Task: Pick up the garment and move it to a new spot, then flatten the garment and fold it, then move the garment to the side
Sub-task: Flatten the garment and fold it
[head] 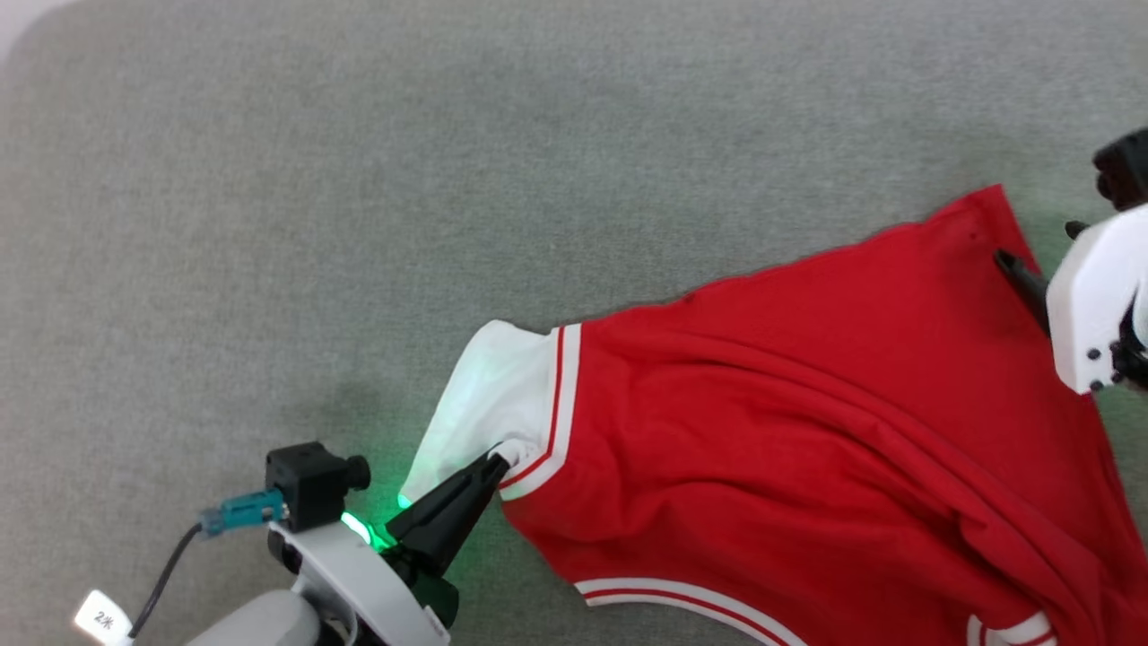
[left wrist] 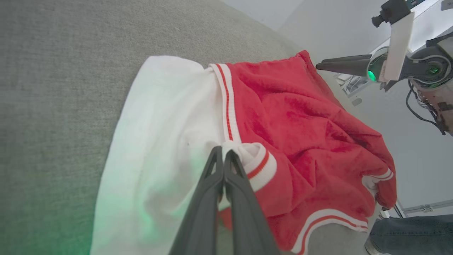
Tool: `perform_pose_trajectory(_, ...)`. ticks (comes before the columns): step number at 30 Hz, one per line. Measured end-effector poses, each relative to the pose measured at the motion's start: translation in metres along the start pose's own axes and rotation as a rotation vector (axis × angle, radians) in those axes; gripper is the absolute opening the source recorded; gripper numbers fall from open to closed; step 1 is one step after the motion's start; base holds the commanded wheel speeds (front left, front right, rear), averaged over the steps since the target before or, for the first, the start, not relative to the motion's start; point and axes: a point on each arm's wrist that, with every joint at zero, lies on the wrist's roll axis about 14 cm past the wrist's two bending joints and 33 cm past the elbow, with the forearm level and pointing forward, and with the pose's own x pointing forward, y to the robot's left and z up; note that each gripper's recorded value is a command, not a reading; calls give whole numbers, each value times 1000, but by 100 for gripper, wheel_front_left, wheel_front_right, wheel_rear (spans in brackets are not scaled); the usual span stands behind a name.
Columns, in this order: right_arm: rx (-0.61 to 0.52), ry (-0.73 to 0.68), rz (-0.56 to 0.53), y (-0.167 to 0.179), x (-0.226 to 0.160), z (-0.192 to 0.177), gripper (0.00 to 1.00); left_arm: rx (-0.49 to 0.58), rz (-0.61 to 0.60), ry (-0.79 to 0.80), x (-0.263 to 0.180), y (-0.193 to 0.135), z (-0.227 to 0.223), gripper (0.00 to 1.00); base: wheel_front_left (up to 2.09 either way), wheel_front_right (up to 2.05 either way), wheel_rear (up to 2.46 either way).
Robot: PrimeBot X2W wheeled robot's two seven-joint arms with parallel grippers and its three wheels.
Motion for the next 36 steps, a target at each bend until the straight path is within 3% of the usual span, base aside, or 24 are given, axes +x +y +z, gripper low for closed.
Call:
perform_pose_trajectory(7,-31,64,28,9,37,-7,100,-16,25,4,-1,7,-3,0,0,0,0)
perform_pose_trajectory(9,-28,74,38,10,40,-9,34,-19,30,3,-1,8,-3,0,0,0,0)
perform_pose_trajectory(10,-27,74,41,9,40,-8,34,-19,31,0,-1,9,-2,0,0,0,0)
perform_pose_trajectory(11,-20,70,43,9,40,-9,6,-23,34,-3,0,10,-1,0,0,0,0)
perform_pose_trajectory(12,-10,63,47,8,40,-9,0,-33,43,-7,0,12,0,0,0,0,0)
perform_pose_trajectory(16,57,1,47,0,37,-2,0,-45,87,-6,1,28,2,0,0,0,0)
perform_pose_trajectory(19,108,-67,26,-12,34,13,0,-16,103,-54,10,40,28,0,0,0,0)
perform_pose_trajectory(29,286,-505,-121,-78,-5,138,0,112,41,-304,70,35,189,0,0,0,0)
perform_pose_trajectory(36,371,-864,-234,-127,-69,234,0,157,13,-592,90,8,330,0,0,0,0)
